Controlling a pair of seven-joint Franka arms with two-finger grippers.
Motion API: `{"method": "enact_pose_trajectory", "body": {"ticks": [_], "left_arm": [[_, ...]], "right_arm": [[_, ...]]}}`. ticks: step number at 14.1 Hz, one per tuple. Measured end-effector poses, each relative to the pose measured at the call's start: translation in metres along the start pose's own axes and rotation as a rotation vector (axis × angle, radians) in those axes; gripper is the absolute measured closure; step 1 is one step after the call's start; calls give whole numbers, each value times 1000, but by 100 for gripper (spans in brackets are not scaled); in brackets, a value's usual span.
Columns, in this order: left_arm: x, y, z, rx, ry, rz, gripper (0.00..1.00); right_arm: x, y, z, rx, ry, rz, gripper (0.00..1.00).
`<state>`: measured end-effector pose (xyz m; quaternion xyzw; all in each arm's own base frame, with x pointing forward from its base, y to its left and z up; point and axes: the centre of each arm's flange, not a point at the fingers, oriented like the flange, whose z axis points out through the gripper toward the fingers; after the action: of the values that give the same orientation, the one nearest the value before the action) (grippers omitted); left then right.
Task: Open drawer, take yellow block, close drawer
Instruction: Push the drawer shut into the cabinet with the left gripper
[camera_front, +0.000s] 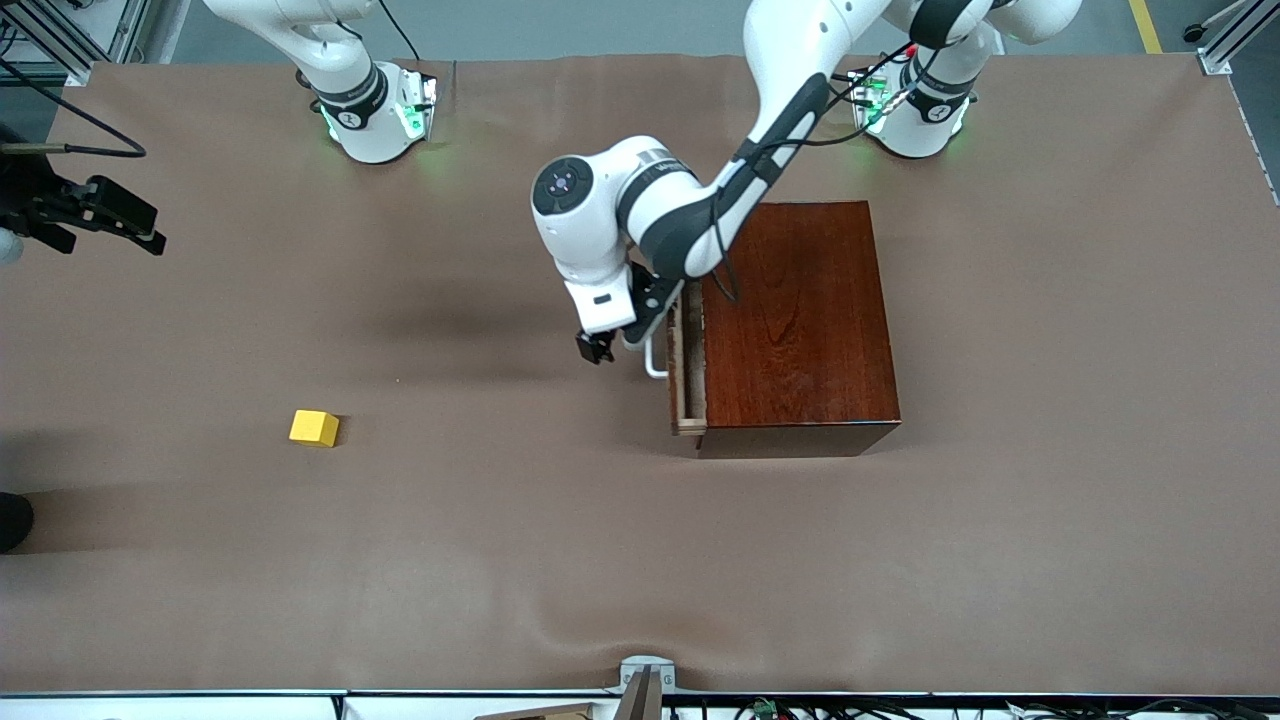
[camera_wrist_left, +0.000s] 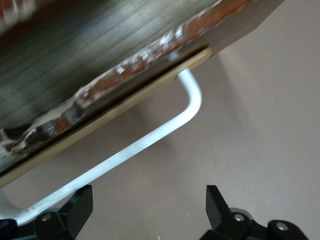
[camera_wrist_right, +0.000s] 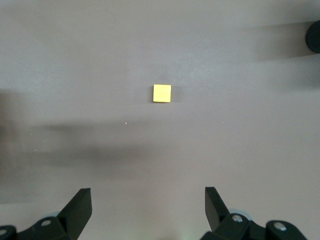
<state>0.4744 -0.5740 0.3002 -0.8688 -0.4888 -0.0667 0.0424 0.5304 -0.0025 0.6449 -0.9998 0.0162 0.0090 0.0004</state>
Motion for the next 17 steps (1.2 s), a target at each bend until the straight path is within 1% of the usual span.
{"method": "enact_pose_trajectory", "body": {"ticks": [3,11,15,17], "left_arm": [[15,-1,0,40,23,-12,0],[22,-3,3,70,42,-20,0],[22,-3,2,69,41,-20,0],[27,-1,-10,53,37,-28,0]], "right_arm": [[0,0,0,0,2,-1,0],[0,0,0,0,3,-1,0],[0,0,-1,0,3,0,0],[0,0,-1,0,3,0,0]]}}
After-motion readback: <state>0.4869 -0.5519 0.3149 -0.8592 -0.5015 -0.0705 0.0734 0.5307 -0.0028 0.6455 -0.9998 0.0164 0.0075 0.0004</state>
